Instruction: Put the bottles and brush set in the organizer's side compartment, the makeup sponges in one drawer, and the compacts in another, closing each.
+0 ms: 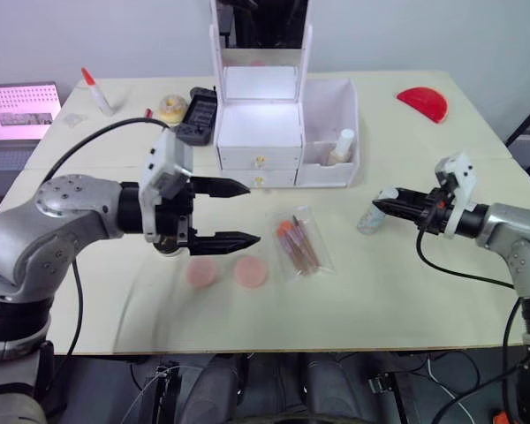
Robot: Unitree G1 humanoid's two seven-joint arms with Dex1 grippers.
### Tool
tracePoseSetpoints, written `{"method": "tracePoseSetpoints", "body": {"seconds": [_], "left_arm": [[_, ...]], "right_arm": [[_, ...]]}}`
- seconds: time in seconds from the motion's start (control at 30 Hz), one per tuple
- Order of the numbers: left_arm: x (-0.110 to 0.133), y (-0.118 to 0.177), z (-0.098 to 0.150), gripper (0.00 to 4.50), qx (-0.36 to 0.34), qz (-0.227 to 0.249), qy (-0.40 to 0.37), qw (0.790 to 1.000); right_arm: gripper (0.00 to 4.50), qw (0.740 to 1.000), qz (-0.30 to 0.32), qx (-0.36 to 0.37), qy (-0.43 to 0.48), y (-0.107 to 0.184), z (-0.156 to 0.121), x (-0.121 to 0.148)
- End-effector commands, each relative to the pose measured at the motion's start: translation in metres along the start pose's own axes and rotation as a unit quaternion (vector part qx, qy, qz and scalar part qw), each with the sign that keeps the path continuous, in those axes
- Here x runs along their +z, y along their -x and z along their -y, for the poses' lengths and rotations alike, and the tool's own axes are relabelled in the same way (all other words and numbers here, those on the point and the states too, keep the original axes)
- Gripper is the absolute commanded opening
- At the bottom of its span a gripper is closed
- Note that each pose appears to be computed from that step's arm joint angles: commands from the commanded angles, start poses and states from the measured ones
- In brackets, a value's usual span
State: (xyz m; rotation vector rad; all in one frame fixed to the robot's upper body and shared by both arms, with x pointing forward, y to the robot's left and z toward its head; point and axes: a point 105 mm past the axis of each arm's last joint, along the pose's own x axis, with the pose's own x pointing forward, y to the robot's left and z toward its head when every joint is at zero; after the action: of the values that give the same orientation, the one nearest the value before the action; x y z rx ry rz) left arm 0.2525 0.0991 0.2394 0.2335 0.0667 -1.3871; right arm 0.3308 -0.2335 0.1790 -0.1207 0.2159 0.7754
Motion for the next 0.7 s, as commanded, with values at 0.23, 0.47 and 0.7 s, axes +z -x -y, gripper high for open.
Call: {"method": "tracePoseSetpoints", "body": {"seconds": [0.23, 0.47, 0.7], "left_arm": [[0.005, 0.013, -0.016, 4.5, 0.048, 0.005, -0.021, 0.999], [0.012, 0.017, -0.023, 4.5, 0.059, 0.017, -0.026, 0.998], [0.025, 0.015, -0.026, 4.5, 0.06, 0.027, -0.042, 0.997]], "right_arm": [[1.06, 0.99, 0.116, 0.027, 0.073, -0.016, -0.014, 0.122], [1.06, 0.989, 0.126, 0.03, 0.067, -0.059, -0.01, 0.159], [1.06, 0.992, 0.081, 0.009, 0.099, -0.096, 0.0, 0.15]]}}
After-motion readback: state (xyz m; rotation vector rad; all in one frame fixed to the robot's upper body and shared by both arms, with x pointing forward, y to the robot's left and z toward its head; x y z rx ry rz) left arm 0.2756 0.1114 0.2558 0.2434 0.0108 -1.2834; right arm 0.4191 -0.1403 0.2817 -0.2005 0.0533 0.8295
